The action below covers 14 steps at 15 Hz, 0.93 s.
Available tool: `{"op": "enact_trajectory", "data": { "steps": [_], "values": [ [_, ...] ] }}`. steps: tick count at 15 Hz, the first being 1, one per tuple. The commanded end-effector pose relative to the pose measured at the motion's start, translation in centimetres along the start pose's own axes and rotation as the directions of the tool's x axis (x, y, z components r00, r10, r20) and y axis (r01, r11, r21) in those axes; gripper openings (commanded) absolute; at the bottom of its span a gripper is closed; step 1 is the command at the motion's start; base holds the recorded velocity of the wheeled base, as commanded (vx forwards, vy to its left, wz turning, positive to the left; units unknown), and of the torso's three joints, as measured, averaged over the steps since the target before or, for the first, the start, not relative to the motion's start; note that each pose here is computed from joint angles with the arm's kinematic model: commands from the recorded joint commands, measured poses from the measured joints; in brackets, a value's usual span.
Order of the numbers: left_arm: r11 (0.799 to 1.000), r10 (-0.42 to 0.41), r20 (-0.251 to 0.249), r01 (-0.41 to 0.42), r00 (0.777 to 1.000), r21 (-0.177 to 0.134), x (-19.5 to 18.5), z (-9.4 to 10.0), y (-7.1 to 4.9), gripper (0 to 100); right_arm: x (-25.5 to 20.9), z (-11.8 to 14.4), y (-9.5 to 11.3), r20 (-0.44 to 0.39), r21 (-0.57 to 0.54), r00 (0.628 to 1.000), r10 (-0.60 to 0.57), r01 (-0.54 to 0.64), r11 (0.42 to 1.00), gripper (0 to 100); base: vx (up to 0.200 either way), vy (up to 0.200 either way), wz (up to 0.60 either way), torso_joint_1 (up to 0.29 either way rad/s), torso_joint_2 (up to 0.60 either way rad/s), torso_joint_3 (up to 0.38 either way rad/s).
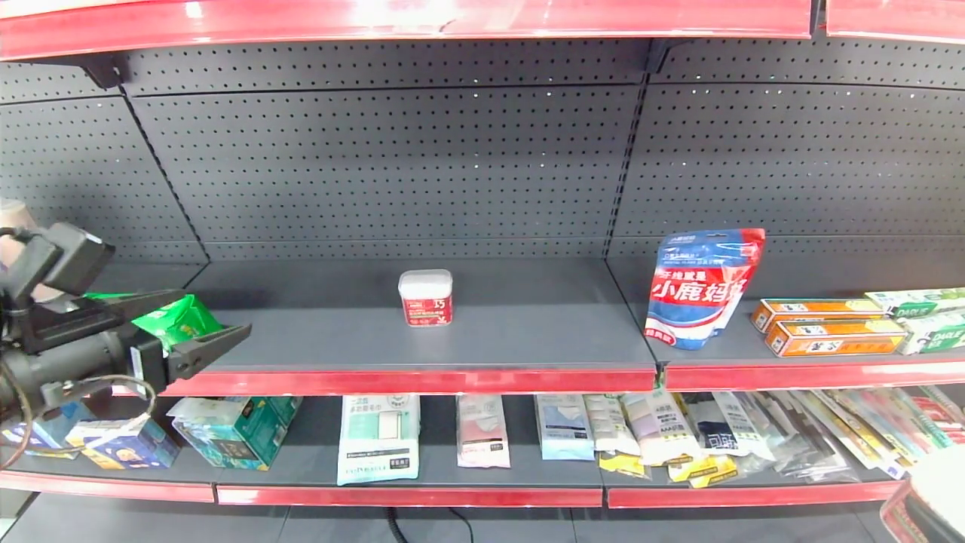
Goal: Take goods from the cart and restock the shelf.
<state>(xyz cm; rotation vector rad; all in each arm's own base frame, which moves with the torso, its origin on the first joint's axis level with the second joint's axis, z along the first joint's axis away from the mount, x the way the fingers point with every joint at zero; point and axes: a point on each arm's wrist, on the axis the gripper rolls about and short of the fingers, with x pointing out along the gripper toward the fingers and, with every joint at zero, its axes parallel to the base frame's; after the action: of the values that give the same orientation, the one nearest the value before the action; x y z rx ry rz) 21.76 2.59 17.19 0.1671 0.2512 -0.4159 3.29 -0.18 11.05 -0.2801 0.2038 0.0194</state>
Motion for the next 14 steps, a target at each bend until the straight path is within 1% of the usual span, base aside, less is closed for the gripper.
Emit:
{"op": "enact_trajectory", "data": {
  "steps": [1, 2, 3, 4, 5, 6, 7, 9, 10, 11, 13, 14],
  "values": [
    [0.986, -0.154, -0.013, 0.155, 0.988, 0.061, 7.1, -3.1, 5.0, 100, 0.0, -0.1, 0.0, -0.015, -0.009, 0.999, -0.032, 0.032, 0.999, 0, 0.000, 0.000, 0.00, 0.000, 0.00, 0.000],
    [0.978, -0.199, -0.005, 0.199, 0.980, 0.056, 8.6, -3.4, 5.5, 100, 0.0, -0.2, -0.1, -0.020, -0.010, 0.999, -0.048, 0.048, 0.999, 0, 0.000, 0.000, 0.00, 0.000, 0.00, 0.000],
    [0.970, -0.236, 0.005, 0.236, 0.972, 0.061, 10.1, -3.5, 6.1, 100, 0.0, -0.1, -0.1, -0.020, -0.012, 0.998, -0.055, 0.054, 0.998, 0, 0.000, 0.000, 0.00, 0.000, 0.00, 0.000],
    [0.962, -0.267, 0.014, 0.265, 0.964, 0.067, 11.3, -3.6, 6.3, 100, 0.0, -0.2, -0.1, -0.023, -0.023, 0.998, -0.054, 0.053, 0.998, 0, 0.000, 0.000, 0.00, 0.000, 0.00, 0.000],
    [0.947, -0.314, 0.026, 0.312, 0.949, 0.070, 12.8, -3.9, 6.5, 100, 0.1, -0.2, -0.1, -0.031, -0.036, 0.998, -0.051, 0.050, 0.998, 0, 0.000, 0.000, 0.00, 0.000, 0.00, 0.000],
    [0.935, -0.350, 0.034, 0.347, 0.936, 0.075, 14.0, -4.1, 6.5, 100, 0.0, -0.4, 0.0, -0.047, -0.036, 0.998, -0.046, 0.044, 0.998, 0, 0.000, 0.000, 0.00, 0.000, 0.00, 0.000],
    [0.921, -0.386, 0.039, 0.382, 0.922, 0.078, 15.2, -4.3, 6.3, 100, 0.0, -0.6, 0.1, -0.067, -0.034, 0.997, -0.039, 0.037, 0.999, 0, 0.000, 0.000, 0.00, 0.000, 0.00, 0.000],
    [0.893, -0.447, 0.057, 0.442, 0.893, 0.088, 16.9, -4.5, 6.1, 100, -0.3, -1.0, 0.2, -0.079, -0.034, 0.996, -0.037, 0.034, 0.999, 0, 0.000, 0.000, 0.00, 0.000, 0.00, 0.000],
    [0.882, -0.467, 0.066, 0.460, 0.882, 0.103, 18.0, -4.4, 6.0, 100, -0.6, -1.2, 0.3, -0.083, -0.038, 0.996, -0.036, 0.033, 0.999, 0, 0.000, 0.000, 0.00, 0.000, 0.00, 0.000],
    [0.875, -0.480, 0.072, 0.471, 0.874, 0.113, 18.9, -4.2, 5.7, 100, -0.9, -1.5, 0.5, -0.084, -0.043, 0.996, -0.037, 0.034, 0.999, 0, 0.000, 0.000, 0.00, 0.000, 0.00, 0.000],
    [0.863, -0.498, 0.089, 0.483, 0.863, 0.147, 21.1, -3.8, 5.6, 100, -1.5, -2.0, 0.7, -0.089, -0.046, 0.995, -0.037, 0.033, 0.998, 0, 0.000, 0.000, 0.00, 0.000, 0.00, 0.000],
    [0.861, -0.501, 0.091, 0.486, 0.860, 0.152, 21.5, -3.8, 5.6, 100, -1.6, -2.2, 0.8, -0.092, -0.045, 0.995, -0.036, 0.032, 0.998, 0, 0.000, 0.000, 0.00, 0.000, 0.00, 0.000]
  ]
}}
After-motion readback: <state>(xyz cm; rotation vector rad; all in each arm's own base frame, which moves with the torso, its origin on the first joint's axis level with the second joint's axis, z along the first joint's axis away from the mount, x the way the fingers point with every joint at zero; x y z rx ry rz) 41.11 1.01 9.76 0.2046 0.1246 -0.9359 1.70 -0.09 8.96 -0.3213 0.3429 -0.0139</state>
